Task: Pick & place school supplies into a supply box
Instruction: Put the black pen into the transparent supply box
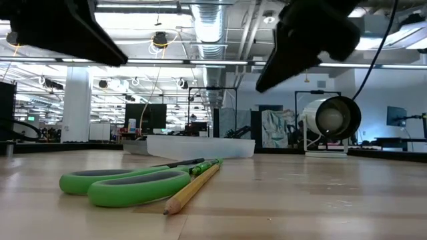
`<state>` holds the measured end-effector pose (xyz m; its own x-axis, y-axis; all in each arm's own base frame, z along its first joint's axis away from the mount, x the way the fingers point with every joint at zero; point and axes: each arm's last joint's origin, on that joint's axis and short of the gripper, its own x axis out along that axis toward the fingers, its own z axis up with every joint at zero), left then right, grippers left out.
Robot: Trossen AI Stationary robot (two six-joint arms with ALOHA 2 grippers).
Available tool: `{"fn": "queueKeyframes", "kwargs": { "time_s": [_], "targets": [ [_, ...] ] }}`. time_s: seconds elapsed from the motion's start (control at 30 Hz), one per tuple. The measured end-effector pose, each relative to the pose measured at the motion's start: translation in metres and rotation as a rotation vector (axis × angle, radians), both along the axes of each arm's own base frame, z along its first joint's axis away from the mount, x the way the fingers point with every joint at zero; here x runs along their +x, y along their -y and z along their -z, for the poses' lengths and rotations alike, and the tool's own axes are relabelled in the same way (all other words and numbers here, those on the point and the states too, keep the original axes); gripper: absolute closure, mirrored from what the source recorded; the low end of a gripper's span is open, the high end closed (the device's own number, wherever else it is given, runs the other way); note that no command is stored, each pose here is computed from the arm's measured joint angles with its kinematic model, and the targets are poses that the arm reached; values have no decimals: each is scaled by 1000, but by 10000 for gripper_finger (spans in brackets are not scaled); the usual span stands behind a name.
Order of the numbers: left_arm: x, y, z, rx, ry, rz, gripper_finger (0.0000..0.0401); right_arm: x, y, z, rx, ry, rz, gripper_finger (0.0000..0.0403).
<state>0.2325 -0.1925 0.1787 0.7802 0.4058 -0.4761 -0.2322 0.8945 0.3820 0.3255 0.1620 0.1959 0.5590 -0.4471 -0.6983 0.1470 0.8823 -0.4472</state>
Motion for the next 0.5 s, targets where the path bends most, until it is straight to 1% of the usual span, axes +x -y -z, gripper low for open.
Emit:
{"fn": "queueKeyframes", "kwargs": {
  "time_s": [0.13, 0.33, 0.43, 0.5],
  "targets": [
    [3, -8, 13, -76, 38, -19, 270, -13, -10, 5, -21, 37, 79, 285],
    [8, -27, 31, -141, 96, -78, 270, -24, -10, 4, 40, 70, 222, 285],
    [14, -41, 37, -200, 114, -101, 270, -27, -7, 4, 37, 66, 260, 285],
    [18, -50, 41, -249, 124, -92, 270, -27, -6, 4, 34, 63, 266, 285]
  ]
}}
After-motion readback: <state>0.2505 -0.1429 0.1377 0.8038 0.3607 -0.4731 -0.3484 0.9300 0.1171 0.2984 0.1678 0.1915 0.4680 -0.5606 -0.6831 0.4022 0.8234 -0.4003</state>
